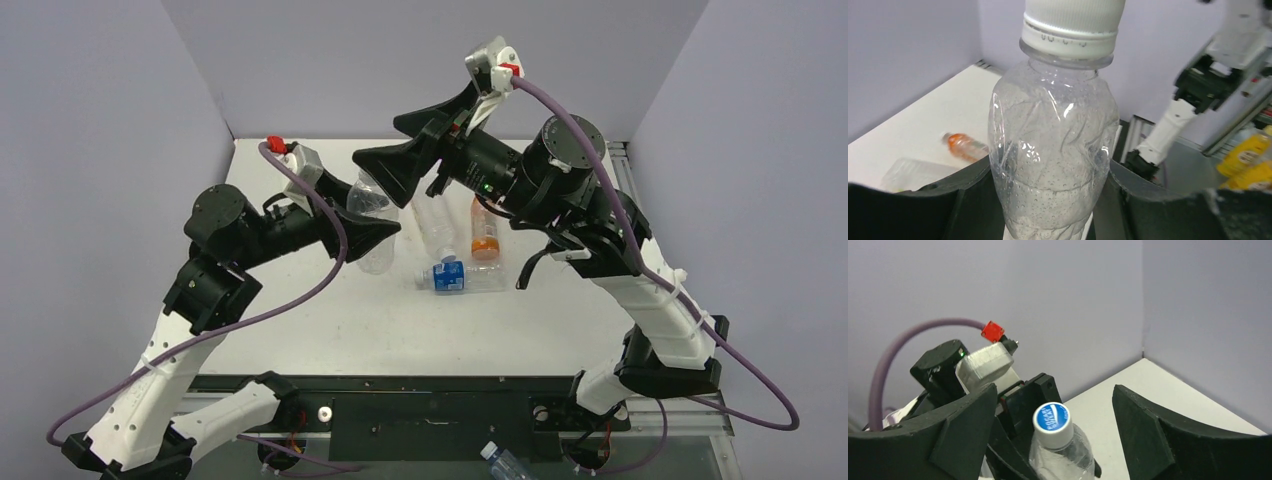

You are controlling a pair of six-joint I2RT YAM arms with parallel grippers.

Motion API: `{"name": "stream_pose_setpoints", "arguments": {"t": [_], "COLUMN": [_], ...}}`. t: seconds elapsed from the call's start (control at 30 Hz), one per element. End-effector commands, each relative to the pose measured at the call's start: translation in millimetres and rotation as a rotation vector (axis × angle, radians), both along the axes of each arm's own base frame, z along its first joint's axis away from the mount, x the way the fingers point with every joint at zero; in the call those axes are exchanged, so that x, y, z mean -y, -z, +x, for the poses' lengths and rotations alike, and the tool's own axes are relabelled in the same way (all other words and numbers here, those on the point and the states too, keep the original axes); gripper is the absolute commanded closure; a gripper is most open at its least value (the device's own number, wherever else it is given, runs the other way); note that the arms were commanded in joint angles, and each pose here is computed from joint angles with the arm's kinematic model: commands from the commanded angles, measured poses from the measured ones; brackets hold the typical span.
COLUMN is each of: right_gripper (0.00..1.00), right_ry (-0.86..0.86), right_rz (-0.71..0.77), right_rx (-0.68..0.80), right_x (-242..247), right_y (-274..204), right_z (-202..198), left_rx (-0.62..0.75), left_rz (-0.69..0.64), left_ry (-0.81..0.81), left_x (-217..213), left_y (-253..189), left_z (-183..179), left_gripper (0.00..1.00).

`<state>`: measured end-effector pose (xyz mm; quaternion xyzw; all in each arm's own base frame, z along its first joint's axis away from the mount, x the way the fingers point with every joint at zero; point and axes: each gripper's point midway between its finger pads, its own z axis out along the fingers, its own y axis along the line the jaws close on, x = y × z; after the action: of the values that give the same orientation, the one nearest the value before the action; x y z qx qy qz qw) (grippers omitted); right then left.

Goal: Unscrew the bottle caps
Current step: Unscrew the bottle cap from the plastic bottle.

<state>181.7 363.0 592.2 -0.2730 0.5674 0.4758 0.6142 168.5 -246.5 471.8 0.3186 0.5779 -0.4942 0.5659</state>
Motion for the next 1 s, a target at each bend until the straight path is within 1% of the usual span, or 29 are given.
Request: {"name": "stream_pose_setpoints", "arguments": {"t": [0.0, 0.13, 0.23, 0.3, 0.37, 0.43, 0.47, 0.5, 0.57, 0.7, 0.8, 0.9, 0.97], "right_gripper": [0.19, 0.18, 0.18, 0.20, 0.23, 0.29, 0.34, 0.37, 0.45, 0.51, 0.51, 0.48, 0.49], "right_ry": [0.303, 0.297, 0.263, 0.242, 0.226, 0.206, 0.197, 0.195, 0.192, 0.197, 0.201, 0.219, 0.227], "right_rz": [-0.090, -0.080, -0.066, -0.062, -0.065, -0.071, -0.072, -0.079, -0.083, -0.088, -0.094, -0.106, -0.104], "right_rx": [-0.070, -0.106, -0.113, -0.118, -0.125, -0.136, -0.145, -0.150, -0.163, -0.173, -0.177, -0.180, -0.183], "right_x": [15.9, 6.6, -1.4, -6.0, -10.4, -15.5, -17.8, -20.4, -22.7, -24.1, -24.6, -25.0, -24.9], "right_y": [21.5, 28.9, 28.7, 28.5, 31.0, 34.7, 36.7, 40.1, 43.4, 48.6, 51.5, 56.2, 56.8], "right_z": [40.4, 41.8, 39.3, 37.1, 36.6, 36.2, 36.2, 37.5, 38.7, 42.0, 44.1, 49.0, 51.7], "left_rx": [0.057, 0.097, 0.094, 0.092, 0.090, 0.087, 0.086, 0.083, 0.078, 0.071, 0.059, 0.056, 0.053], "left_rz": [0.110, 0.146, 0.150, 0.143, 0.136, 0.130, 0.126, 0.123, 0.114, 0.097, 0.082, 0.064, 0.055], "left_ry": [-0.293, -0.349, -0.357, -0.356, -0.349, -0.337, -0.335, -0.336, -0.339, -0.335, -0.331, -0.317, -0.309], "left_x": [-21.9, -25.4, -24.6, -24.5, -23.5, -21.9, -21.4, -21.4, -21.5, -20.5, -19.9, -19.1, -18.8], "left_y": [17.8, 27.8, 28.4, 26.4, 23.8, 22.5, 21.2, 20.6, 18.3, 12.5, 9.1, 3.6, 1.2], "left_z": [48.0, 52.3, 51.1, 50.1, 48.2, 46.0, 45.6, 45.6, 45.9, 44.7, 43.6, 40.2, 38.1], "left_gripper": [1.00, 1.00, 1.00, 1.00, 1.00, 1.00, 1.00, 1.00, 1.00, 1.00, 1.00, 1.00, 1.00]}}
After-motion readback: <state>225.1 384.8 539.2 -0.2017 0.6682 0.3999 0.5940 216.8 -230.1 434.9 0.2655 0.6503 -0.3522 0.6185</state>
